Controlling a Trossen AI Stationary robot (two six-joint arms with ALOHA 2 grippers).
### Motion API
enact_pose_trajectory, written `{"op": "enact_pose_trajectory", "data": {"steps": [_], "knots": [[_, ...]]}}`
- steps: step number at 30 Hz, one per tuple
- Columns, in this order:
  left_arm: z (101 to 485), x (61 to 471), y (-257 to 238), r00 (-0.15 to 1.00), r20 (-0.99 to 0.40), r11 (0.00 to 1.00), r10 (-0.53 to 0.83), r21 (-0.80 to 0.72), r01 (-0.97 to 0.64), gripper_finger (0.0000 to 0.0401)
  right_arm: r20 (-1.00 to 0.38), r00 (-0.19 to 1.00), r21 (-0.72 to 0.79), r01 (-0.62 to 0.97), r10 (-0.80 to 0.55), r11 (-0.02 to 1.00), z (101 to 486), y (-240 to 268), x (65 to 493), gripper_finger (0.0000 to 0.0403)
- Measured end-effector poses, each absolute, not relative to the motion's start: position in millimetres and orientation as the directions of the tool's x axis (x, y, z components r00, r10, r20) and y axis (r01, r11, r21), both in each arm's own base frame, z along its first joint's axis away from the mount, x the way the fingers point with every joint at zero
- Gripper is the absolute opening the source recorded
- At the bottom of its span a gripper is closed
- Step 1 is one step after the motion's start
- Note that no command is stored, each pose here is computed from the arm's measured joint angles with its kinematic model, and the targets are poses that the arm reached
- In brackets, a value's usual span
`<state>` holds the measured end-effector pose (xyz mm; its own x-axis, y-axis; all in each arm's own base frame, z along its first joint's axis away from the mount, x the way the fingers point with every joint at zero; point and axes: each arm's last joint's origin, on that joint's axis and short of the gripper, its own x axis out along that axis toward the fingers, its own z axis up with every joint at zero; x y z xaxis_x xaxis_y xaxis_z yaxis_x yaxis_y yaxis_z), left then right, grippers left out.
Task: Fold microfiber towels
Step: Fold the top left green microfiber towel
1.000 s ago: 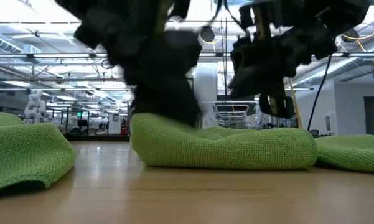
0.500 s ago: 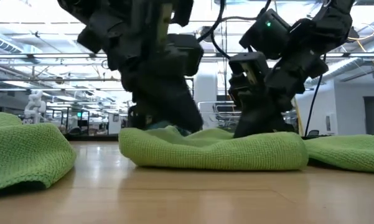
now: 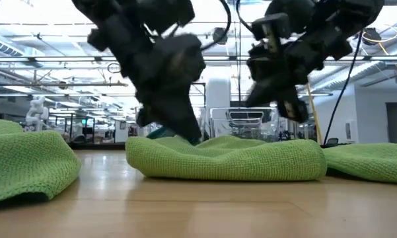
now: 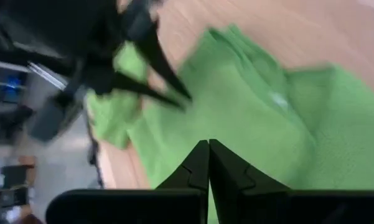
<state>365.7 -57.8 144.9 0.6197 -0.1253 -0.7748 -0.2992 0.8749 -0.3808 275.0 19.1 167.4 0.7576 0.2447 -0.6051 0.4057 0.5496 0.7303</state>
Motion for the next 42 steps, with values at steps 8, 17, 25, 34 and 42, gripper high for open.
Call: {"op": "enact_pose_trajectory", "data": {"steps": [8, 17, 25, 34, 42], "knots": [[130.9, 361.3, -34.6, 0.572, -0.806, 0.854, -0.151, -0.398, -0.335, 0.0042, -0.632, 0.717, 0.723, 0.408, 0.293, 0.557, 170.9, 37.1, 265.2, 0.0001], [182.5, 348.9, -59.1, 0.658, -0.728, 0.867, -0.192, -0.440, -0.234, 0.0042, -0.602, 0.689, 0.729, 0.269, 0.403, 0.629, 177.0, 78.5, 255.9, 0.0002], [203.7, 331.0, -126.6, 0.735, -0.643, 0.911, -0.216, -0.403, -0.085, 0.0043, -0.607, 0.687, 0.600, 0.067, 0.399, 0.797, 177.2, 110.8, 244.1, 0.0034], [200.7, 302.7, -179.9, 0.701, -0.667, 0.963, -0.253, -0.246, 0.113, 0.0125, -0.619, 0.677, 0.393, -0.172, 0.398, 0.903, 167.4, 125.0, 243.5, 0.0151], [179.1, 285.3, -182.7, 0.591, -0.802, 0.983, -0.089, 0.024, 0.182, 0.0268, -0.594, 0.714, 0.313, -0.218, 0.370, 0.924, 150.5, 135.2, 253.9, 0.0218]]}}
